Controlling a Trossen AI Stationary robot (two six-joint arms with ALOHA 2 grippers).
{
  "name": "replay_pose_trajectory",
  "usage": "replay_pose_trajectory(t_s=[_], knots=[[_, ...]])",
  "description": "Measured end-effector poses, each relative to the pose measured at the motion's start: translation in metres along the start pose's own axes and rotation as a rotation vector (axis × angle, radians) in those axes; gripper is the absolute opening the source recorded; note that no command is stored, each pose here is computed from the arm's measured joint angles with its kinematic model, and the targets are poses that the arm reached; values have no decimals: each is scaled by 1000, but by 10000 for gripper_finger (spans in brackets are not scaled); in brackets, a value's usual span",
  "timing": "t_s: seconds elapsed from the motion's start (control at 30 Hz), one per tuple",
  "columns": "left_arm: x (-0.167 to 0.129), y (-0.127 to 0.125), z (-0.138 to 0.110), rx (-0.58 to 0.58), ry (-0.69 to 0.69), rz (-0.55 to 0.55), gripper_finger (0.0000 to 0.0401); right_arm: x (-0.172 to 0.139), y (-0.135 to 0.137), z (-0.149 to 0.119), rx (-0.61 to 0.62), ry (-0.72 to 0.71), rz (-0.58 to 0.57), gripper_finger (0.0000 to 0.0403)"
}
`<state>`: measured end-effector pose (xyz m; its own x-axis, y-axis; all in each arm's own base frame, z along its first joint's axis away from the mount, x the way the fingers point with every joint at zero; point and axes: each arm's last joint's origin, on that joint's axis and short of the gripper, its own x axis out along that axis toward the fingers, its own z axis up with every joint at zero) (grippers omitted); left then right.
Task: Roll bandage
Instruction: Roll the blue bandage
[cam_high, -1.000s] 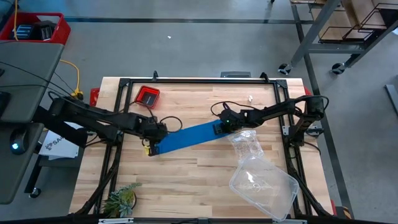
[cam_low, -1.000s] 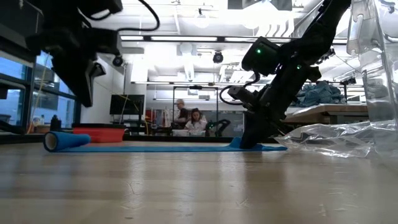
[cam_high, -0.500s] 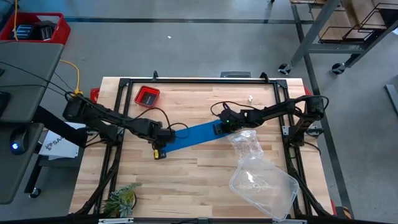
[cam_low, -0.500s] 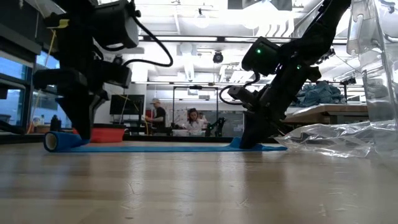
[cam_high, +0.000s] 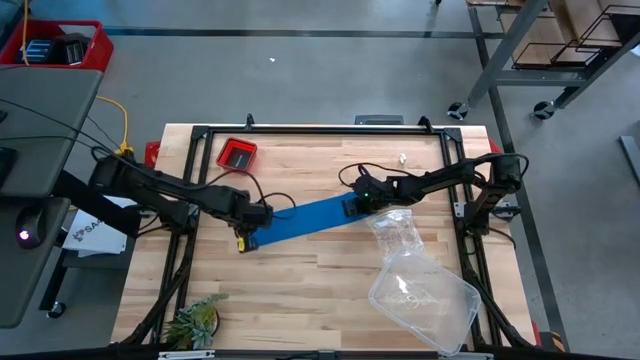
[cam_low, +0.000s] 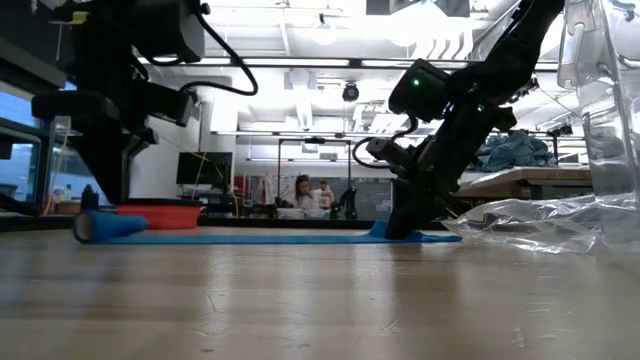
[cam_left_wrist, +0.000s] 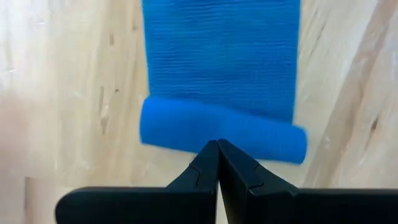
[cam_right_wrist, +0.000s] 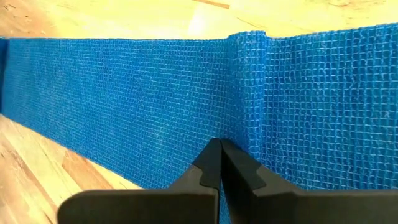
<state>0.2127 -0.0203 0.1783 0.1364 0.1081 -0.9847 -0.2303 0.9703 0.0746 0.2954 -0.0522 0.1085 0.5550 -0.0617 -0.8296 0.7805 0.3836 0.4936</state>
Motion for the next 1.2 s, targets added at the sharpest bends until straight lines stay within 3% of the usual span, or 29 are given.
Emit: replay_pose_trajectory(t_s=[0.2,0.43,0.7,0.83,1.2], knots=[[-2,1,1,-2,-22,11,0,0,0,0,0,0,0,0],[-5,0,19,-18,-203,-47,0,0,0,0,0,-1,0,0],[25,15,27,-111,-39,-112,0,0,0,0,-8,0,1,0],[25,11,26,-114,-19,-161,0,0,0,0,-8,0,1,0],[24,9,13,-89,104,-126,0,0,0,0,-8,1,-2,0]])
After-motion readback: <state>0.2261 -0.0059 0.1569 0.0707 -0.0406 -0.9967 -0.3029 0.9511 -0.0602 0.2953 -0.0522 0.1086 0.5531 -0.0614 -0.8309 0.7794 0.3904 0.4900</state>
